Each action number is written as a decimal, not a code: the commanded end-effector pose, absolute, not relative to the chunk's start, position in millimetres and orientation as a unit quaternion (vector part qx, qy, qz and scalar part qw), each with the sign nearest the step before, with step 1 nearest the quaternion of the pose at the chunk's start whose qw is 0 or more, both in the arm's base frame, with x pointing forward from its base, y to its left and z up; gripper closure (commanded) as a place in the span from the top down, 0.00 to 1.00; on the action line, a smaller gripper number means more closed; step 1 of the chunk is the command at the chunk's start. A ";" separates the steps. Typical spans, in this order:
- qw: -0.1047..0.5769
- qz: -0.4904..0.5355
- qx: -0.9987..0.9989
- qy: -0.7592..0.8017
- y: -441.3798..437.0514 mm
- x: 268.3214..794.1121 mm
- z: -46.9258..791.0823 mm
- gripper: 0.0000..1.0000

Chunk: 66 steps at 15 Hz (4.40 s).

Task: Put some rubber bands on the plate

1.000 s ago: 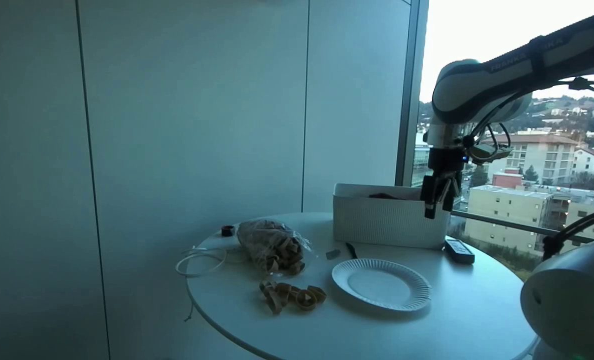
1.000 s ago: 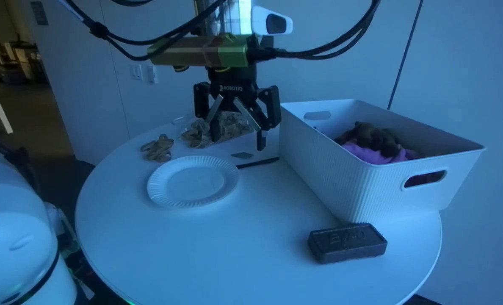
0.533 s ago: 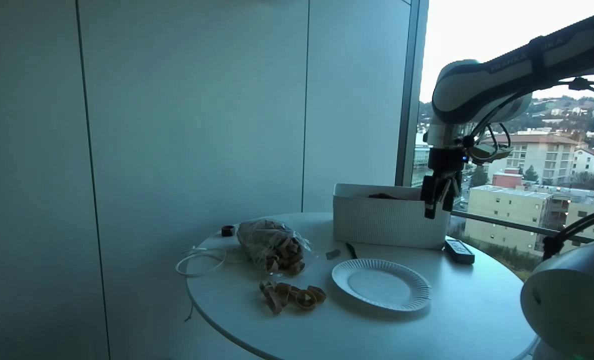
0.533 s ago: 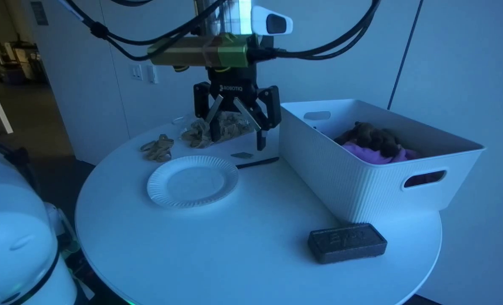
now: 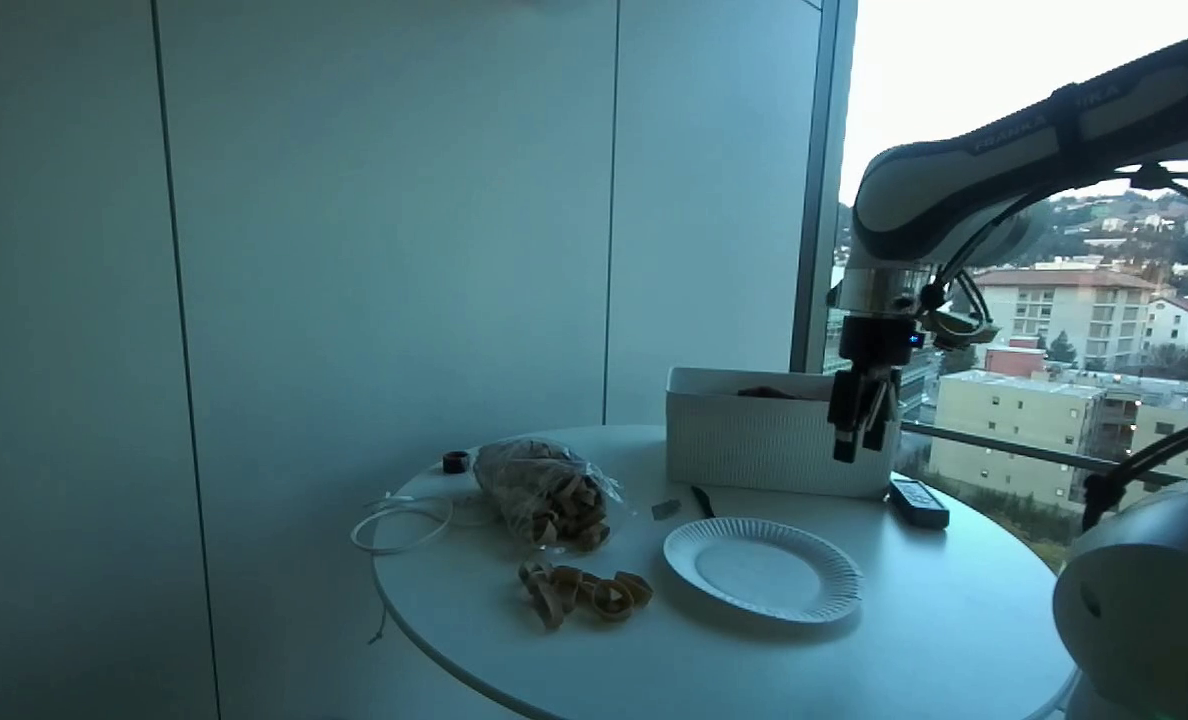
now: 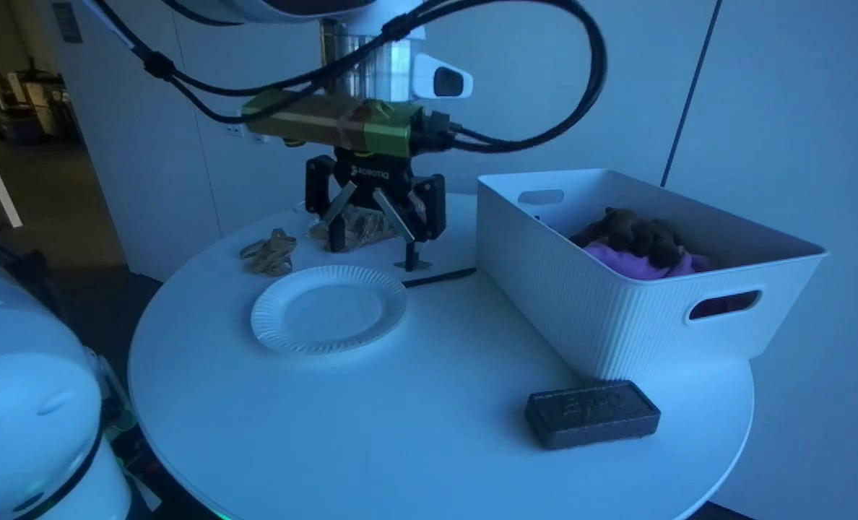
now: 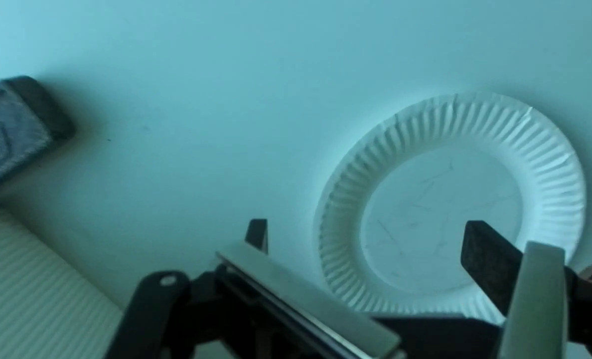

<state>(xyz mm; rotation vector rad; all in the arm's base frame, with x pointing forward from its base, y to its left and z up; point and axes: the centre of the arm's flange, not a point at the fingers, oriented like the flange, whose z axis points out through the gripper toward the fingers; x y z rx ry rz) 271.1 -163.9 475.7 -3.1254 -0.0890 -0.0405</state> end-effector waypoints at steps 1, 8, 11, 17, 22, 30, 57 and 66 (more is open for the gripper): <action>0.062 -0.026 -0.992 -0.111 -128.8 272.2 462.7 1.00; 0.035 -0.035 -0.987 -0.155 -112.3 269.6 436.8 1.00; 0.040 -0.034 -0.984 -0.168 -110.0 267.9 434.8 1.00; 0.072 -0.009 -0.965 -0.253 -73.4 279.6 428.1 1.00; 0.019 0.000 -0.951 -0.307 -22.0 305.2 405.4 1.00; -0.054 -0.052 -0.907 -0.415 67.4 336.7 353.0 1.00; 0.017 -0.096 -0.946 -0.308 65.2 360.6 364.0 0.04; 0.002 -0.207 -0.960 -0.188 -31.8 342.9 463.8 0.04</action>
